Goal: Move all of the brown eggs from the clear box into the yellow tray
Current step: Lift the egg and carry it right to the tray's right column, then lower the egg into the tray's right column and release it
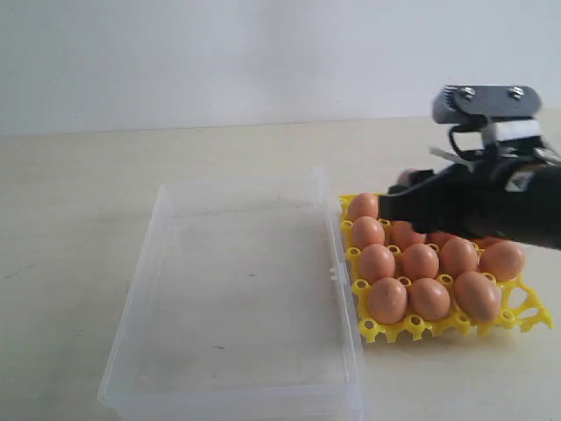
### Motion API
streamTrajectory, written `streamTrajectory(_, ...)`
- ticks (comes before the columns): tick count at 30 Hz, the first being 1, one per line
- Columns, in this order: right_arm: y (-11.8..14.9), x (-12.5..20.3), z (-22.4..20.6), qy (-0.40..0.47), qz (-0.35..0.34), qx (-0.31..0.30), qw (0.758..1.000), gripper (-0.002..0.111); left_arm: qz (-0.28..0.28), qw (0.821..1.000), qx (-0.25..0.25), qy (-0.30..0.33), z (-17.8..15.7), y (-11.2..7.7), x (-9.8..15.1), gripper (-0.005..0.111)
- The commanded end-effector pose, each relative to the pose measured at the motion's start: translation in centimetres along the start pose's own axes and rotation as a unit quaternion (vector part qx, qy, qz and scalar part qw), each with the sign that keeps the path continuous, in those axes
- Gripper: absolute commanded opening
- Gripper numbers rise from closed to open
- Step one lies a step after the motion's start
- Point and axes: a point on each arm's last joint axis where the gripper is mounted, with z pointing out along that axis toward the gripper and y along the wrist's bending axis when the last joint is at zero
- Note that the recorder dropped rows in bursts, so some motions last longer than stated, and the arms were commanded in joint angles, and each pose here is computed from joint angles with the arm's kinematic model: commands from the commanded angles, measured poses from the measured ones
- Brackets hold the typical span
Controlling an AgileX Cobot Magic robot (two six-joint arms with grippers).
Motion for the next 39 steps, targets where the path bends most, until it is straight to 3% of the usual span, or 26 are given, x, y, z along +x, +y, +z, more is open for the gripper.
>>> streamTrajectory(1, -2.3, 3.5, -1.4, 0.017, 0.023, 0.037, 0.999, 0.000, -0.001, 1.000, 0.002, -0.006, 0.0, 0.0, -0.2, 0.000)
streamTrajectory(6, -3.5, 5.1, -1.6, 0.025, 0.038, 0.063, 0.997, 0.000, -0.001, 1.000, 0.002, -0.006, 0.0, 0.0, -0.2, 0.000)
streamTrajectory(17, -6.7, 5.0, -2.0, 0.030, 0.089, 0.118, 0.989, 0.000, -0.001, 1.000, 0.002, -0.006, 0.0, 0.0, -0.2, 0.000)
streamTrajectory(39, -7.7, 6.9, 0.2, 0.079, 0.093, 0.142, 0.982, 0.000, -0.001, 1.000, 0.002, -0.006, 0.0, 0.0, -0.2, 0.000)
